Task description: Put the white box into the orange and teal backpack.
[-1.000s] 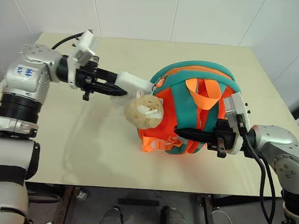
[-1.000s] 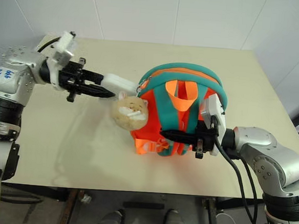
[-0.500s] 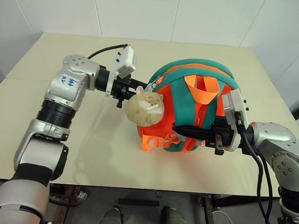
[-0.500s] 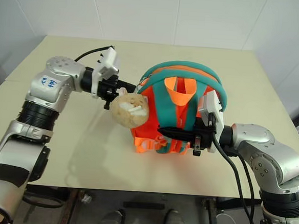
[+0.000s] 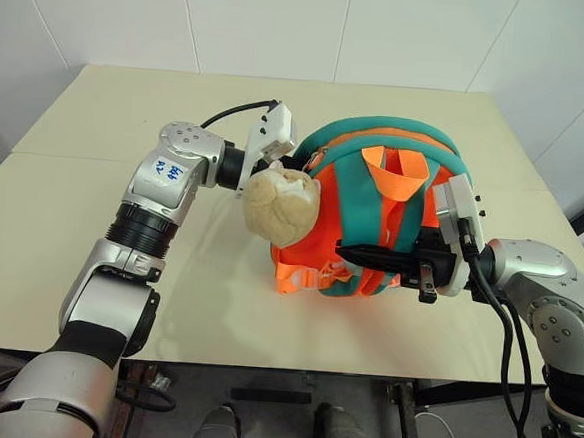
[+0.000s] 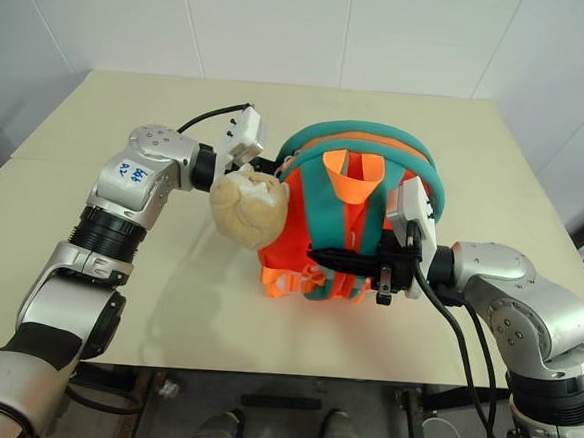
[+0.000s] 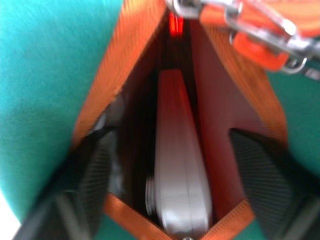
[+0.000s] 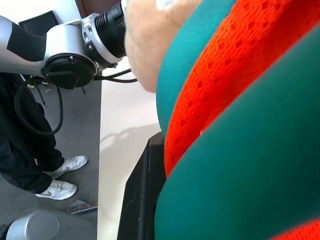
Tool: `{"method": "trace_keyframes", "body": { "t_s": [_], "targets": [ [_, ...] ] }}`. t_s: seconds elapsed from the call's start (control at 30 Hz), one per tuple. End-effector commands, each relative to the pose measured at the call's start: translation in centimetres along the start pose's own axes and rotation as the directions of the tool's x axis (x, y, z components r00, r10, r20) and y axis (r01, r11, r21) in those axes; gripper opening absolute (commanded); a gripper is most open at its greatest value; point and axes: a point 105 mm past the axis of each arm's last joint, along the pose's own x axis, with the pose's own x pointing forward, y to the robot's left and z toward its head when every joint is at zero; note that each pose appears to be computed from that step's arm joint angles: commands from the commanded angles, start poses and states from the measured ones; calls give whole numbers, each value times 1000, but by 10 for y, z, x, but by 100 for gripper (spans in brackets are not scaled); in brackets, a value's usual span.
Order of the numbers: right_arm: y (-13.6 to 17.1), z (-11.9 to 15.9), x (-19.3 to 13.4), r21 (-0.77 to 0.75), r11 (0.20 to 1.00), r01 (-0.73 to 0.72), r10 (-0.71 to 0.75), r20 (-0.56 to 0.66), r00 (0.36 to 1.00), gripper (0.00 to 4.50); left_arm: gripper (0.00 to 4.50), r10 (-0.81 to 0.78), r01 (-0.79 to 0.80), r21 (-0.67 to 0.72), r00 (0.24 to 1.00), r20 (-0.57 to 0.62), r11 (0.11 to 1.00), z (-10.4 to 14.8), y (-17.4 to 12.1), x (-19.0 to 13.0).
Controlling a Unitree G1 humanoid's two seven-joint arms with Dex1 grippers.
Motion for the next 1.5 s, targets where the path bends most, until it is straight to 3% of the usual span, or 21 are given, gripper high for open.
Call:
{"method": "trace_keyframes", "body": {
  "t_s": [0.03,0.3,0.47,0.63,0.77,0.97,1.07,1.37,1.5],
  "targets": [
    [6,8,-1,-44,999,-4,5,27,1000,0,447,1,-3,65,1000,31,998,21,-5,-35],
    [5,6,-4,-40,999,7,-6,21,1000,0,447,-12,8,-69,998,-60,998,0,-34,-89],
    [4,4,-4,-34,999,12,-11,19,1000,0,447,40,-40,-125,999,-2,991,6,-52,-101],
    [1,5,-3,-34,999,13,-12,27,1000,0,447,-9,22,-184,997,73,983,20,-74,-89],
    [1,4,1,-33,999,3,-2,28,1000,0,447,47,-20,-174,987,153,985,26,-66,-74],
    [-1,5,3,-39,999,5,-4,33,999,0,447,-10,44,-201,986,165,979,21,-71,-49],
    [0,5,3,-40,999,12,-10,35,999,0,390,8,30,-208,984,179,978,20,-66,-46],
    [5,9,1,-49,999,19,-15,89,996,0,119,40,-2,-216,985,170,976,29,-57,-58],
    [9,17,-2,-60,998,14,-2,184,983,0,45,88,-47,-210,978,191,977,40,-48,-72]
  ]
}}
